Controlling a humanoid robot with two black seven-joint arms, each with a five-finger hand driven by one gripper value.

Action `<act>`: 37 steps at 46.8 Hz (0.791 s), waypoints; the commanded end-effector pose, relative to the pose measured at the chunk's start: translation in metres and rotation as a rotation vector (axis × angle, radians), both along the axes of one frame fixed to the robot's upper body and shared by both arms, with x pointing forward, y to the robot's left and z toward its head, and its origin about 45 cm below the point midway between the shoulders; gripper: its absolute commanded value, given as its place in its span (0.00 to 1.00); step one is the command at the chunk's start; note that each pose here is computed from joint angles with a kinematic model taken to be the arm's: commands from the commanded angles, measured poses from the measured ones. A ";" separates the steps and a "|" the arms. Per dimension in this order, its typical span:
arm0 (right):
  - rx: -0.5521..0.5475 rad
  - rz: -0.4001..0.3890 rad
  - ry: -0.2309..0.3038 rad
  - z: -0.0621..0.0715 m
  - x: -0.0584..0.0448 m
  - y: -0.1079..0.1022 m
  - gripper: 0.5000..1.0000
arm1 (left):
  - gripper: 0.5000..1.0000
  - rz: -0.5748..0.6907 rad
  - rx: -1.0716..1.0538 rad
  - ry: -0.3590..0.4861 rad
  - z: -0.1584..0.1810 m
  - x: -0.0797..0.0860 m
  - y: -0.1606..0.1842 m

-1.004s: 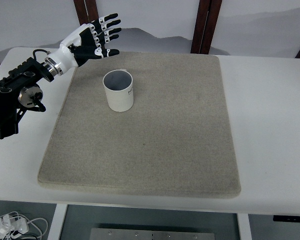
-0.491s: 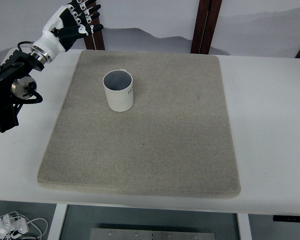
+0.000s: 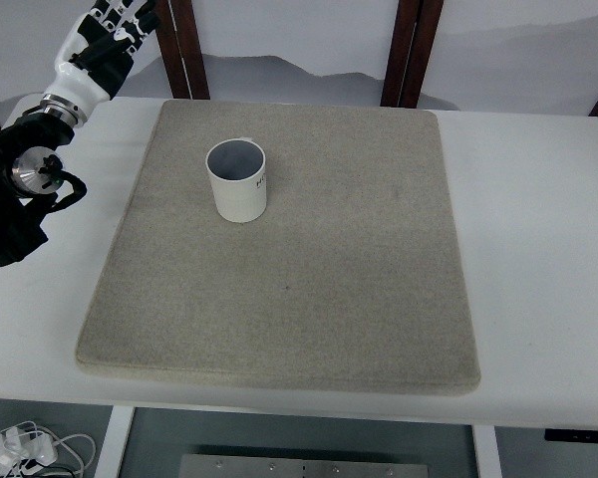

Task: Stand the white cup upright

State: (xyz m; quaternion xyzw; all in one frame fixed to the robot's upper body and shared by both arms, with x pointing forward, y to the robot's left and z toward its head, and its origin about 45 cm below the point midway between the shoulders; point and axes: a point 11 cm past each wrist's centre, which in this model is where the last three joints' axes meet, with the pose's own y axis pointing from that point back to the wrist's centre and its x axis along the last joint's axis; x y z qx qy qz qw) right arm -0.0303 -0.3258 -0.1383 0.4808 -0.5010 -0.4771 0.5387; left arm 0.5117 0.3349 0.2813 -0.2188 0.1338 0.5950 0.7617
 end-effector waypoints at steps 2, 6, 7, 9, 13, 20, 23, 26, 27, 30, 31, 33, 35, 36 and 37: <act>0.000 0.001 0.000 0.000 0.000 0.000 0.90 | 0.98 -0.007 -0.031 0.086 -0.009 0.001 0.003; 0.000 0.001 0.000 0.000 0.000 0.000 0.90 | 0.98 0.009 -0.088 0.150 -0.016 0.001 0.009; 0.000 0.001 0.000 0.000 0.000 0.000 0.90 | 0.98 0.010 -0.104 0.166 -0.017 0.001 0.009; 0.000 0.001 0.000 0.000 0.000 0.000 0.90 | 0.99 0.012 -0.131 0.198 -0.023 0.001 0.006; 0.000 0.001 0.000 0.000 0.000 0.000 0.90 | 1.00 0.042 -0.186 0.231 -0.029 -0.001 0.012; 0.000 -0.004 -0.001 0.000 0.000 0.000 0.90 | 1.00 0.034 -0.233 0.236 -0.037 -0.006 0.013; 0.005 -0.002 0.000 0.000 0.000 0.001 0.90 | 1.00 0.043 -0.306 0.219 -0.040 -0.009 0.016; 0.008 -0.002 0.000 0.000 0.000 0.001 0.90 | 1.00 0.057 -0.361 0.203 -0.042 -0.011 0.020; 0.008 -0.002 0.000 0.000 0.000 0.001 0.90 | 1.00 0.058 -0.369 0.201 -0.041 -0.011 0.021; 0.009 -0.002 0.000 0.000 0.000 0.001 0.90 | 1.00 0.063 -0.379 0.196 -0.041 -0.011 0.023; 0.009 -0.002 0.000 0.000 0.000 0.001 0.90 | 1.00 0.063 -0.381 0.199 -0.043 -0.012 0.022; 0.009 -0.001 0.000 0.000 0.000 0.001 0.90 | 1.00 0.064 -0.382 0.200 -0.043 -0.012 0.023; 0.009 0.001 0.000 0.000 0.000 0.001 0.90 | 1.00 0.062 -0.390 0.201 -0.044 -0.012 0.020; 0.009 0.001 0.000 0.000 0.000 0.001 0.90 | 1.00 0.063 -0.400 0.198 -0.044 -0.012 0.020; 0.009 -0.002 0.000 0.000 0.000 0.001 0.90 | 1.00 0.065 -0.418 0.194 -0.044 -0.011 0.018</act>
